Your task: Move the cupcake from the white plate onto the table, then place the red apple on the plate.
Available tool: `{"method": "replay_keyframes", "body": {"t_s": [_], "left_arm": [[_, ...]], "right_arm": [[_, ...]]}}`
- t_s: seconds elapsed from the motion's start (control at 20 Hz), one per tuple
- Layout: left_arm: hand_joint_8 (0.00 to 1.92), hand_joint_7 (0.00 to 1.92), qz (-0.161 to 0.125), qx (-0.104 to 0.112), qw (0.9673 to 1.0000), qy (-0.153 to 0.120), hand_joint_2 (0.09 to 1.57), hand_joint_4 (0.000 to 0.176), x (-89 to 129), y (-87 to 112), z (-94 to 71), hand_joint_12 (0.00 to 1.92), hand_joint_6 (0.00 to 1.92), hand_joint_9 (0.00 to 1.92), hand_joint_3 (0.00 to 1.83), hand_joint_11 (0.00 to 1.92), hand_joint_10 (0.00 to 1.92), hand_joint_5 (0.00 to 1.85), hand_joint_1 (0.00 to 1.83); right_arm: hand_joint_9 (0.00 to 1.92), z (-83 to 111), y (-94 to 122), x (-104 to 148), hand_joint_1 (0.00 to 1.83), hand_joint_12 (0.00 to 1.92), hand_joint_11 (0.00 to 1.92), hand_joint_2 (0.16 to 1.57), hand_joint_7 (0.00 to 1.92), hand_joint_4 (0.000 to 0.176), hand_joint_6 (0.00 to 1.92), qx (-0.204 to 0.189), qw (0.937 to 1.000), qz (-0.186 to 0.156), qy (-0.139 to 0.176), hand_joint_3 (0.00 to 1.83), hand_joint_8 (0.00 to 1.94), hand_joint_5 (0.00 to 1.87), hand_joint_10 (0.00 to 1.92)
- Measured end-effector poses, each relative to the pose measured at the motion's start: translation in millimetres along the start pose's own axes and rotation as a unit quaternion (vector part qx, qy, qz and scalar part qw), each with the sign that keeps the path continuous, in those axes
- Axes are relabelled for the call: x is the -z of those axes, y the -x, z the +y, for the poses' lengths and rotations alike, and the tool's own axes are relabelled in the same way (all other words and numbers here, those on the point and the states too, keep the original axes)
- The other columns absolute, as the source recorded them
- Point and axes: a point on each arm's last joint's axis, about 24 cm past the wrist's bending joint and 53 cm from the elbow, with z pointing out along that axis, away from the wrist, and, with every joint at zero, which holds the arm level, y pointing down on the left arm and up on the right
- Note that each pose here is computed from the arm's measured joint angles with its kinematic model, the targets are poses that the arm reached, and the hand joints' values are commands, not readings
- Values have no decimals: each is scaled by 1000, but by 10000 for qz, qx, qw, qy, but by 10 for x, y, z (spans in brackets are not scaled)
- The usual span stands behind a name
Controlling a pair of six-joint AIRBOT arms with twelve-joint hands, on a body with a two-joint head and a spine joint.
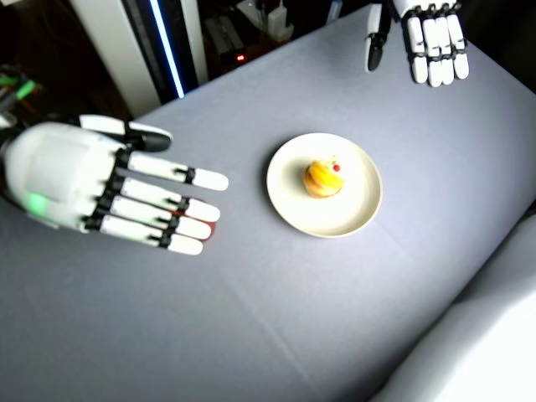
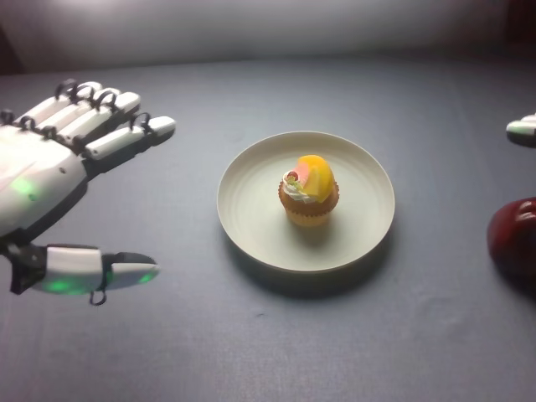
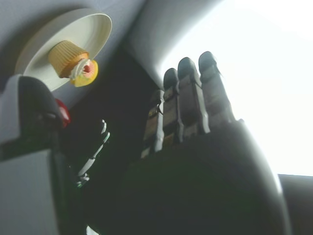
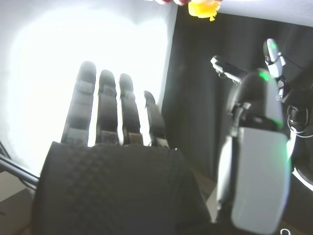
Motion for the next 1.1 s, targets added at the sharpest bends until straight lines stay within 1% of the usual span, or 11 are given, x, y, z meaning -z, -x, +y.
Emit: {"method": "replay_keyframes", "body": {"t_s": [0.1, 0.15, 0.2, 0.4, 0.6, 0.65, 0.75, 0.85, 0.95, 1.0, 1.1], "left_arm": [[6, 29, -10, 24, 9999, -101, 873, 161, -49, 3, -37, 0, 8, 0, 6, 0, 0, 121, 555], [7, 35, -38, 61, 9999, -124, 887, 135, -108, 7, -48, 11, 13, 0, 10, 26, 0, 140, 560], [1, 19, -81, 110, 9998, -156, 898, 168, -184, 11, -65, 21, 3, 0, 13, 49, 0, 119, 530], [0, 2, 37, 316, 9976, -611, 874, 176, -651, -110, -320, 47, 18, 12, 0, 106, 2, 156, 506], [9, 123, 343, 600, 9926, -1001, 854, 105, -1099, -318, -633, 193, 7, 105, 0, 122, 2, 236, 846], [5, 137, 408, 536, 9925, -1019, 844, 111, -1157, -353, -662, 400, 3, 130, 0, 59, 3, 246, 875], [2, 135, 533, 473, 9925, -996, 876, 170, -1290, -432, -698, 669, 1, 181, 3, 5, 1, 243, 864], [2, 142, 682, 394, 9923, -959, 888, 176, -1392, -538, -713, 606, 1, 150, 3, 0, 0, 208, 879], [8, 167, 852, 378, 9917, -883, 887, 176, -1482, -677, -715, 503, 2, 167, 0, 0, 8, 199, 889], [8, 217, 926, 371, 9912, -870, 886, 159, -1506, -737, -729, 604, 0, 235, 0, 18, 5, 200, 880], [1, 348, 1006, 286, 9904, -899, 904, 168, -1529, -799, -759, 805, 0, 346, 0, 0, 4, 221, 866]], "right_arm": [[232, 0, 0, -1, 753, 478, 31, 1120, 283, 28, 8, 12, 10000, 6, 11, 13, 2, 319, 8], [243, -8, 7, -2, 755, 484, 46, 1119, 290, 28, 10, 21, 10000, 3, 0, 9, 4, 329, 11], [250, -11, 13, -3, 746, 485, 60, 1119, 295, 19, 8, 22, 10000, -5, -2, 7, 5, 331, 11], [225, 1, -22, -5, 745, 364, 106, 1128, 261, 52, 0, 15, 10000, 32, 31, 7, 0, 258, 0], [197, 21, -45, -15, 694, 273, 150, 1133, 211, 64, 3, 15, 9999, 42, 113, 0, 1, 244, 3], [186, 12, -45, -20, 695, 262, 143, 1145, 209, 52, 0, 8, 9999, 26, 114, 5, 0, 237, 0], [173, 37, -72, -56, 672, 141, 160, 1179, 176, 60, 0, -42, 9998, 13, 173, 0, 0, 179, 0], [141, 73, -107, -72, 615, 111, 168, 1205, 148, 92, 0, -50, 9996, 41, 261, 5, 0, 147, 0], [150, 61, -95, -92, 611, 118, 207, 1226, 135, 93, 0, -62, 9996, 3, 262, 11, 0, 128, 4], [156, 60, -80, -92, 615, 119, 215, 1233, 139, 94, 0, -56, 9996, -17, 263, 12, 3, 121, 6], [164, 54, -70, -93, 620, 110, 223, 1229, 127, 84, 2, -59, 9997, -35, 254, 5, 0, 126, 6]]}}
